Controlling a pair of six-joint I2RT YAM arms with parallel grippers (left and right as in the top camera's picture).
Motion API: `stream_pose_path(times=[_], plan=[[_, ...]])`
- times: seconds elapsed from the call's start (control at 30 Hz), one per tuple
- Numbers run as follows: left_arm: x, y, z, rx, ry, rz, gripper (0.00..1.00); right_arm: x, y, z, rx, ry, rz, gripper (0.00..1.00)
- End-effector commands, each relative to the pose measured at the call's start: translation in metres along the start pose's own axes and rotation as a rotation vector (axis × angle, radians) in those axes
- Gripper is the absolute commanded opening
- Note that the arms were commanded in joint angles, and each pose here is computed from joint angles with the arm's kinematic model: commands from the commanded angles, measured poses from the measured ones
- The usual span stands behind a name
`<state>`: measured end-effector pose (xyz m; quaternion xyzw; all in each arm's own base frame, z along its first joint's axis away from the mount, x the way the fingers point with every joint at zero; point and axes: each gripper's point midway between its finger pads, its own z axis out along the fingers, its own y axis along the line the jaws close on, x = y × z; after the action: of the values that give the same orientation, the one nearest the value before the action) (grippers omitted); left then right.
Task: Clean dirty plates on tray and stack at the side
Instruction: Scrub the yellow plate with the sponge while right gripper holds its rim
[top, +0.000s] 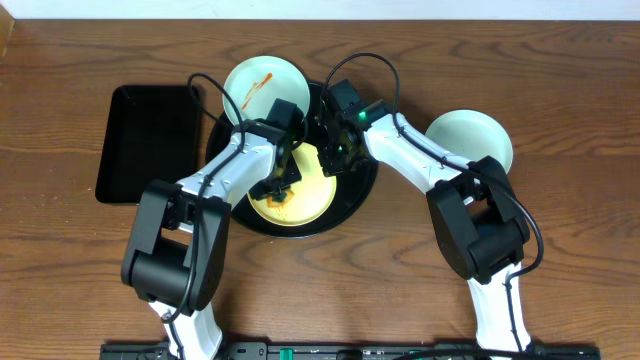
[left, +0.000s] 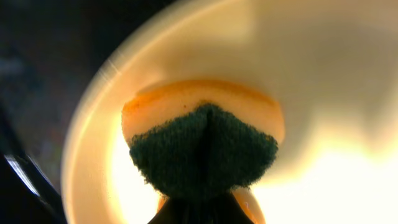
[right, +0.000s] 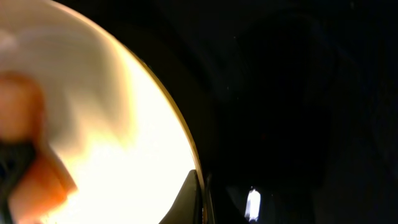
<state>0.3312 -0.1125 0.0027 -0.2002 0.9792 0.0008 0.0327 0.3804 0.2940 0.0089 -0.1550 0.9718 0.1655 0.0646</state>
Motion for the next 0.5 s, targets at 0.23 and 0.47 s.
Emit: stream_pose_path(times=[0.23, 0.47], plan=[[0.047, -0.003, 0.006, 0.062, 0.215, 0.148, 0.07, 0.002, -0.004, 0.003, 0.004, 0.01, 0.022, 0.01], [0.001, 0.034, 0.008, -0.179, -0.049, -0.09, 0.07, 0.003, -0.005, 0.003, 0.004, 0.011, 0.022, 0.01]])
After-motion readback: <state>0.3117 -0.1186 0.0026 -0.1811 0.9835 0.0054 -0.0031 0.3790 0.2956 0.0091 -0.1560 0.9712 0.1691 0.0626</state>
